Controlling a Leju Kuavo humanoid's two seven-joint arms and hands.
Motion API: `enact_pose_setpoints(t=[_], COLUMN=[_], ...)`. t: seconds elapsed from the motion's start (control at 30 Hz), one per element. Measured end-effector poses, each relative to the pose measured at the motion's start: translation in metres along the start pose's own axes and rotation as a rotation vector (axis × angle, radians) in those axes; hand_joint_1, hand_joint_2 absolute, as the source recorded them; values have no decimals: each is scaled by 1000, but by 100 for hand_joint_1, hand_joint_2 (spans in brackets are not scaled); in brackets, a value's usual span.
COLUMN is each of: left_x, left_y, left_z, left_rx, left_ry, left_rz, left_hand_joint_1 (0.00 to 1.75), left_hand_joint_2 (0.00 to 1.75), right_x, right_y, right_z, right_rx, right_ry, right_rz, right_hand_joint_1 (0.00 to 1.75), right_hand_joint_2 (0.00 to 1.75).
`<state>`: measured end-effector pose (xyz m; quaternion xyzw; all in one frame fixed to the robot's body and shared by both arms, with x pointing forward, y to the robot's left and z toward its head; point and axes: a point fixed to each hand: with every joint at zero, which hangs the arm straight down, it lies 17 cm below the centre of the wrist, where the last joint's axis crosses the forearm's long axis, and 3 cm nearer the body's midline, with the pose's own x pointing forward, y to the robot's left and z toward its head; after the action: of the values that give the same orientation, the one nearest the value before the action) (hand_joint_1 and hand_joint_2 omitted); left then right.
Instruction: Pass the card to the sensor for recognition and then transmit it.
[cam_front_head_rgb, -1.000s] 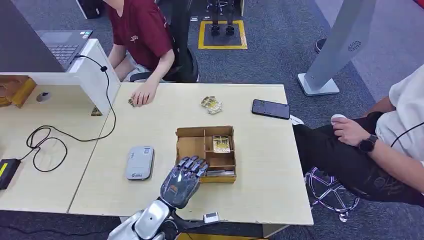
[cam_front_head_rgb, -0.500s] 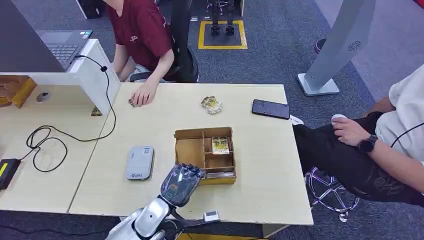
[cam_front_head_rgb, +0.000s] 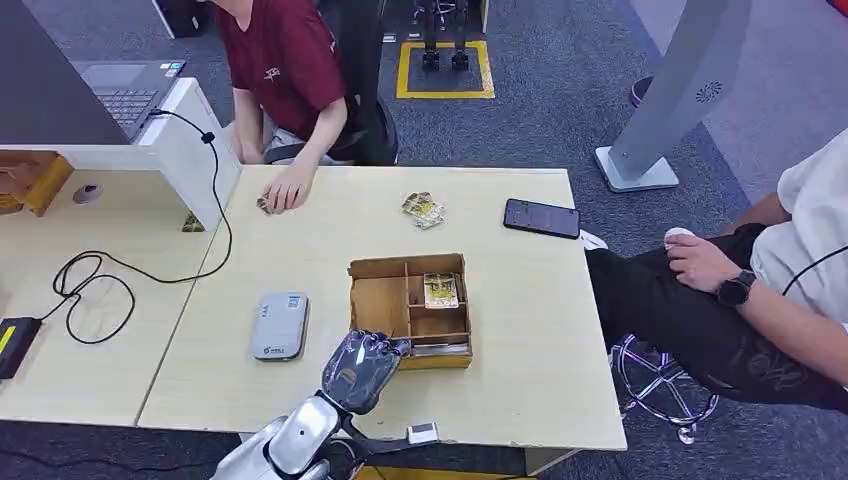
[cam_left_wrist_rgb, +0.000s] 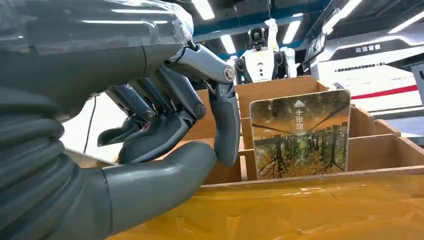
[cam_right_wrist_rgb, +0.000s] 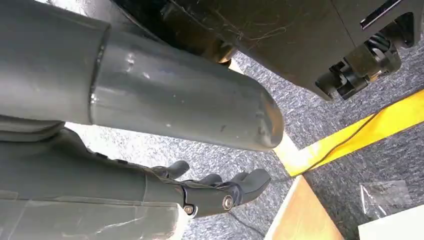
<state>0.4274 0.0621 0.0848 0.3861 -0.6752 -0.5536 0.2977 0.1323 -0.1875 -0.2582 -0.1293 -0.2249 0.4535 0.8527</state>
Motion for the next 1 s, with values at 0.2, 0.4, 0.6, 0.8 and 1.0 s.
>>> enact_pose_setpoints(t=[0.2,0.4,0.6,0.8,1.0], left_x=[0,1,2,3,5], left_y=[0,0,0,1,0], left_z=[0,0,0,0,0], left_rx=[0,-2,0,2,-2], left_ry=[0,-5,-7,-10,-12], left_rz=[3,27,36,87,133], left_hand_joint_1=[175,175,175,175,175], left_hand_joint_2=[175,175,175,175,175], right_x=[0,0,1,1,1], right_y=[0,1,1,1,1], right_z=[0,0,0,0,0], right_rx=[1,5,6,6,4], right_ry=[-1,-1,-4,-3,1], right_rz=[2,3,7,3,-8], right_hand_joint_1=[0,0,0,0,0], right_hand_joint_2=[0,0,0,0,0])
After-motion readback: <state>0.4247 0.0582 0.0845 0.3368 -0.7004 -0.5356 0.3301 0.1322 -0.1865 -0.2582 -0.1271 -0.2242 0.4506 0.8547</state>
